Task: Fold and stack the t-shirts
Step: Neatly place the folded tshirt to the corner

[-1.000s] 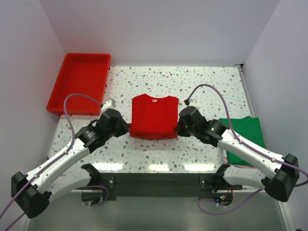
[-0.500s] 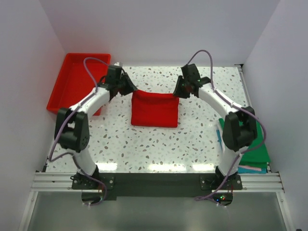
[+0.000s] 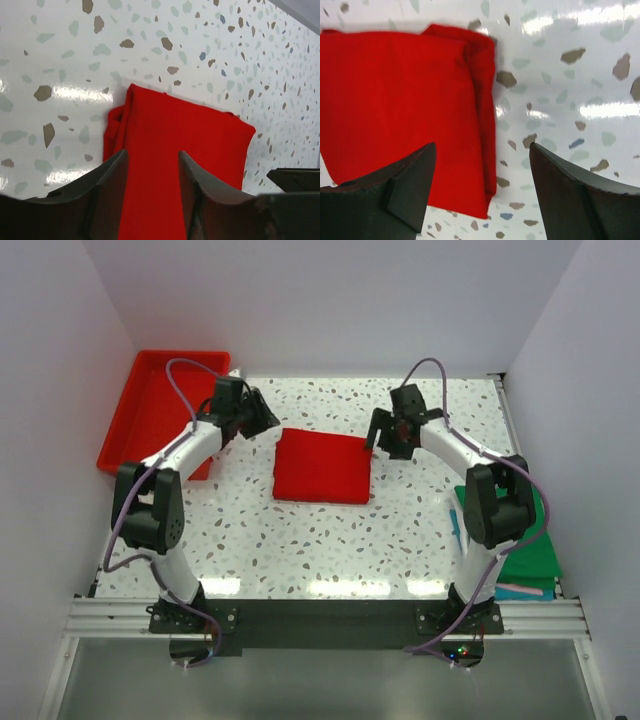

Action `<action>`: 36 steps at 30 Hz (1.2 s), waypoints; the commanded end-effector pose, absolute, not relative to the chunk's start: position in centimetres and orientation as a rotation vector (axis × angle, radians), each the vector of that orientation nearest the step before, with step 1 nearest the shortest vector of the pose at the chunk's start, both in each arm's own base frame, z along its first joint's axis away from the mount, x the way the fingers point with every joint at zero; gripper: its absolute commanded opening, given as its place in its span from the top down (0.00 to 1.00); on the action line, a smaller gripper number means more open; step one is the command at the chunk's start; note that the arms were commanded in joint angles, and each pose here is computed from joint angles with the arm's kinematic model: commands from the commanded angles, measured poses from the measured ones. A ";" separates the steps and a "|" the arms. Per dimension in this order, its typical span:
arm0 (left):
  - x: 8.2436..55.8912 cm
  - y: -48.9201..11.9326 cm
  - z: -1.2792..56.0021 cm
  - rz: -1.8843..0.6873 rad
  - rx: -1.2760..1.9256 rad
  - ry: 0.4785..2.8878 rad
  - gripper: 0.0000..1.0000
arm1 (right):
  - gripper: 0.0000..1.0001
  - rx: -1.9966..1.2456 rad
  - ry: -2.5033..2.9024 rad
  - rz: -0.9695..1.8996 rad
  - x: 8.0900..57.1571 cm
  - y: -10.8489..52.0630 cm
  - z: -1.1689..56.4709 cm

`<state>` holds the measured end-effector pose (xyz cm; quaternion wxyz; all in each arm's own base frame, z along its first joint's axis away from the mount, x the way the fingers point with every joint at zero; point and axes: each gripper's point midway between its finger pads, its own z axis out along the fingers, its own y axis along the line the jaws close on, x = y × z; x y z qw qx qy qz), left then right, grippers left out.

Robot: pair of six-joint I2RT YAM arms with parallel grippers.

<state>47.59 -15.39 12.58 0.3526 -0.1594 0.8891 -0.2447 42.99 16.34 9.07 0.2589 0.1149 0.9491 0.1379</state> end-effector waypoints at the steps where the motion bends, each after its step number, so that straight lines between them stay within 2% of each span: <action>1: 44.8 -16.3 13.4 -0.518 -0.346 2.295 0.53 | 0.21 0.231 2.540 0.429 41.3 16.7 9.0; 2: 43.7 -16.5 12.3 -0.494 -0.342 2.326 0.63 | 0.21 0.220 2.538 0.442 41.2 16.9 8.7; 7: 40.9 -18.6 7.6 -0.379 -0.301 2.429 0.80 | 0.21 0.164 2.551 0.503 40.8 18.4 6.8; 13: 38.9 -19.4 3.6 -0.320 -0.276 2.504 0.86 | 0.21 0.145 2.572 0.521 41.3 20.0 4.0; 19: 38.4 -19.4 2.1 -0.300 -0.273 2.532 0.87 | 0.25 0.142 2.589 0.519 40.7 21.4 2.4; 22: 38.4 -19.4 2.3 -0.303 -0.271 2.530 0.87 | 0.33 0.146 2.591 0.500 40.3 21.9 2.2; 24: 38.6 -19.4 2.8 -0.301 -0.269 2.516 0.87 | 0.48 0.157 2.587 0.476 40.3 21.8 2.3; 26: 39.1 -19.3 3.7 -0.285 -0.265 2.503 0.87 | 0.59 0.172 2.596 0.458 40.0 21.6 2.4; 27: 39.4 -19.3 4.3 -0.282 -0.262 2.492 0.87 | 0.73 0.185 2.594 0.424 40.1 21.2 2.5; 30: 40.7 -19.2 7.1 -0.254 -0.247 2.450 0.84 | 1.00 0.223 2.606 0.340 39.7 19.9 2.9; 36: 41.4 -19.3 13.4 -0.299 -0.221 2.351 0.82 | 1.00 0.356 2.570 0.085 39.6 15.7 5.3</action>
